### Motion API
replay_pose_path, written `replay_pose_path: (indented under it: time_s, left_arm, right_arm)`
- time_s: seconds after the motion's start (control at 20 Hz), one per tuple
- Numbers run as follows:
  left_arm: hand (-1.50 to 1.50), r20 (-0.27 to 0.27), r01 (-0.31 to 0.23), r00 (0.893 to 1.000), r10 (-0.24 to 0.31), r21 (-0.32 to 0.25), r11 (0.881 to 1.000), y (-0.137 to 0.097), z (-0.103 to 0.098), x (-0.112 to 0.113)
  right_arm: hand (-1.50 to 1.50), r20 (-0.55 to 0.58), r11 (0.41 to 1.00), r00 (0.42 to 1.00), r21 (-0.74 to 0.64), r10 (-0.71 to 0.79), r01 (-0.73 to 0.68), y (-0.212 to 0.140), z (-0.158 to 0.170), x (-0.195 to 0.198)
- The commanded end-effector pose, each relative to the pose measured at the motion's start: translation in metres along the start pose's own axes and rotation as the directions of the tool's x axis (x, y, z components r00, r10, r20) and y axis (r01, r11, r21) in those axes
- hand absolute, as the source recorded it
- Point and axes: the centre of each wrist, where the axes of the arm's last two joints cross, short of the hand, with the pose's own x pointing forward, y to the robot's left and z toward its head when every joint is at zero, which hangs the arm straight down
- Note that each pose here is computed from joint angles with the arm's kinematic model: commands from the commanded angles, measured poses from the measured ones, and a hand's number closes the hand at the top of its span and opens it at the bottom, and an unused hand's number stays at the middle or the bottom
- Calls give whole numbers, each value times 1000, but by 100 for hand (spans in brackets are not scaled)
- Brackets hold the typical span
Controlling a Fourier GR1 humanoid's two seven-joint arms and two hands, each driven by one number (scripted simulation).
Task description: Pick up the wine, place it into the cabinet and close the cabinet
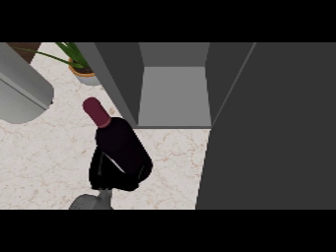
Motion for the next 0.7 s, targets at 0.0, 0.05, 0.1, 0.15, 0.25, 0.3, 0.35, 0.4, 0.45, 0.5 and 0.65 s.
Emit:
replay_pose_path:
  time_s: [0.0, 0.05, 0.1, 0.15, 0.25, 0.3, 0.35, 0.4, 0.45, 0.5, 0.65]
  left_arm:
    - [150, -45, -26, 999, 27, 16, 1000, -21, -8, 2]
    - [150, -53, -34, 998, 36, 35, 999, -41, 16, -12]
    - [150, -44, -14, 999, 16, 42, 999, -44, -4, -12]
    - [150, -29, -8, 1000, 10, 65, 998, -37, 5, -24]
    - [150, -55, -51, 997, 55, 79, 996, -22, -5, -15]
    - [150, -53, -29, 998, 35, 101, 994, -22, 0, -28]
    - [150, -73, -13, 997, 19, 87, 996, -53, -13, -21]
    - [150, -68, -36, 997, 42, 91, 995, -20, -13, -22]
    - [150, -38, -14, 999, 18, 110, 994, -37, -17, -23]
    - [150, -58, 6, 998, -1, 84, 996, -40, -5, -37]
    - [150, -67, 3, 998, 4, 98, 995, -35, -6, -33]
  right_arm:
    - [-150, 13, 999, 999, 27, -41, 41, 19, 1, 13]
    - [-150, 13, 999, 999, 19, -38, 38, -3, 5, 13]
    - [-150, 29, 999, 998, 21, -48, 47, -10, -4, -3]
    - [-150, 6, 999, 999, 11, -42, 42, 14, 8, 9]
    - [-150, -5, 999, 1000, 28, -21, 21, 12, 9, 11]
    - [-150, -6, 999, 1000, 32, -24, 24, 5, 13, 22]
    - [-150, 5, 999, 1000, 29, -30, 29, 13, -4, -10]
    - [-150, 3, 999, 1000, 23, -26, 25, 13, 6, 12]
    - [-150, -20, 999, 999, 24, -29, 29, 8, -1, 6]
    - [-150, -4, 999, 999, 22, -43, 43, -10, 1, -5]
    - [-150, -12, 999, 1000, 34, -26, 26, 5, 1, 10]
